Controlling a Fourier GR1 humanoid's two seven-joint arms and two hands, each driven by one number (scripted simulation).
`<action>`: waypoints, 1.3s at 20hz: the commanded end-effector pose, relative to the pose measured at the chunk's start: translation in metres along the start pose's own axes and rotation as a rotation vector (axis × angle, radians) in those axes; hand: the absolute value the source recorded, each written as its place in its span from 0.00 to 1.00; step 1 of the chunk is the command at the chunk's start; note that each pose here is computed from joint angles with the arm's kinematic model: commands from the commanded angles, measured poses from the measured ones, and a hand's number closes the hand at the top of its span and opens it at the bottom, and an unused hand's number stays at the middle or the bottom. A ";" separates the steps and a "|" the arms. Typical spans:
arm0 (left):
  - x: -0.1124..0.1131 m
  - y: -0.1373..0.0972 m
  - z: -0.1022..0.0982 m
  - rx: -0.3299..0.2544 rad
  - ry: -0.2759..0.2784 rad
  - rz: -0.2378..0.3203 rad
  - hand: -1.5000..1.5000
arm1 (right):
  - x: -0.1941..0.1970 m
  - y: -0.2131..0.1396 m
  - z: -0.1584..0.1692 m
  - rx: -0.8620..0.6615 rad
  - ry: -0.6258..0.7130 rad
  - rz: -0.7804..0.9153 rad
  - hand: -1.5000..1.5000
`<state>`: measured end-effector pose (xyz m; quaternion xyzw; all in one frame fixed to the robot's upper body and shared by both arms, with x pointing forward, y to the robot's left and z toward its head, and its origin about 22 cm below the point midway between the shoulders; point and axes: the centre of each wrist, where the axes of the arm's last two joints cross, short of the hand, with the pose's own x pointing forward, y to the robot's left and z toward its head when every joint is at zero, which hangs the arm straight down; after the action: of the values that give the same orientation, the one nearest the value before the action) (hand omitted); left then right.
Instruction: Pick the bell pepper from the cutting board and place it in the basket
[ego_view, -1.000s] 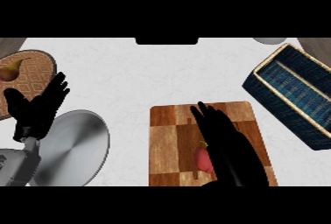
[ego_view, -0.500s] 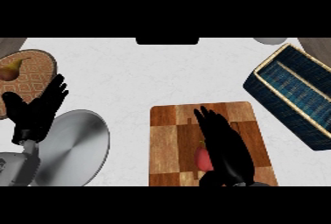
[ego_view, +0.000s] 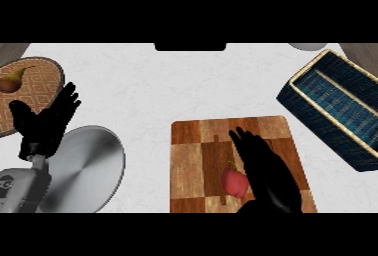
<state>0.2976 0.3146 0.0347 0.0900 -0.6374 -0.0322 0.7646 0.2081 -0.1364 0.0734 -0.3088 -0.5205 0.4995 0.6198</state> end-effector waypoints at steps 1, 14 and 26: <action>-0.006 0.012 0.002 0.001 0.013 -0.004 0.50 | -0.009 0.004 -0.004 0.037 -0.041 -0.034 0.00; 0.003 0.002 0.003 0.022 0.004 0.007 0.50 | 0.006 0.016 0.002 0.023 -0.006 0.059 0.00; 0.000 -0.001 -0.011 -0.007 -0.012 0.002 0.50 | -0.001 0.045 -0.031 0.086 -0.041 0.213 1.00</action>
<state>0.2939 0.3122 0.0352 0.0870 -0.6378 -0.0307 0.7646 0.2125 -0.1259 0.0294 -0.3239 -0.4815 0.5715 0.5802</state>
